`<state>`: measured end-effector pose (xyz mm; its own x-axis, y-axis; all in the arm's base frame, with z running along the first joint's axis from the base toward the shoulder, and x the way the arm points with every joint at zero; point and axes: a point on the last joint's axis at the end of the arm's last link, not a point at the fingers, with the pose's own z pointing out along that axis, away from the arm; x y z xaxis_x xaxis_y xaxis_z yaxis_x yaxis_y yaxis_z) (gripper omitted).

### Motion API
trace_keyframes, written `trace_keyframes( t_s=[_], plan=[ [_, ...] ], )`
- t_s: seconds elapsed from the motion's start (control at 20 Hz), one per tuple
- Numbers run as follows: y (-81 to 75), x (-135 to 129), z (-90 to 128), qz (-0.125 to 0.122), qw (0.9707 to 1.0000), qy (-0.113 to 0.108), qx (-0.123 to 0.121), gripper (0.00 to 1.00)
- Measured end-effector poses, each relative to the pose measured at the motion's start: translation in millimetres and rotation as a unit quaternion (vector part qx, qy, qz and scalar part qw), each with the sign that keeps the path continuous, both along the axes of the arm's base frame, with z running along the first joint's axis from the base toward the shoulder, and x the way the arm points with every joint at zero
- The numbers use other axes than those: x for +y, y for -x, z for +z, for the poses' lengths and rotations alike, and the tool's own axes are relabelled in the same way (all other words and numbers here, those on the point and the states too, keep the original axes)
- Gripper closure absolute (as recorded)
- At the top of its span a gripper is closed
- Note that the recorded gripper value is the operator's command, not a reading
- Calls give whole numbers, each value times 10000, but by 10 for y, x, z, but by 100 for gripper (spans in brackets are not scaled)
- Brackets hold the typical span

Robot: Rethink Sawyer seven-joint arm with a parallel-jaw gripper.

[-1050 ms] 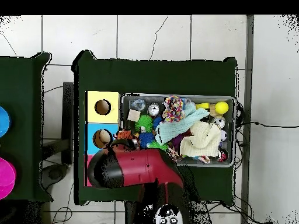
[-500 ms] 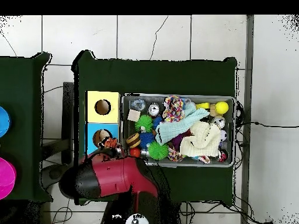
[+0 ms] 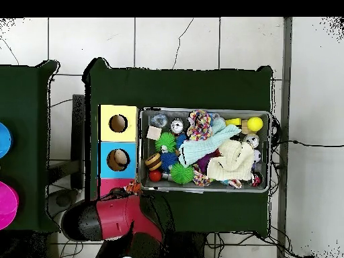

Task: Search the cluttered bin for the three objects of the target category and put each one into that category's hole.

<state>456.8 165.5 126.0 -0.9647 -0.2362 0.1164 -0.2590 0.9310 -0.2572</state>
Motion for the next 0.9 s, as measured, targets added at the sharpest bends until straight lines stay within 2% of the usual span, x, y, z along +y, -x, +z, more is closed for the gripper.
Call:
trace_keyframes(
  t_s=[0.15,0.35,0.55,0.9],
  plan=[
    [80,-29,-24,-169,9997,118,131,100],
    [214,-86,-45,-560,9972,330,379,100],
    [272,-63,-56,-775,9947,434,508,100],
    [255,112,-102,-904,9937,398,536,100]
  ],
)
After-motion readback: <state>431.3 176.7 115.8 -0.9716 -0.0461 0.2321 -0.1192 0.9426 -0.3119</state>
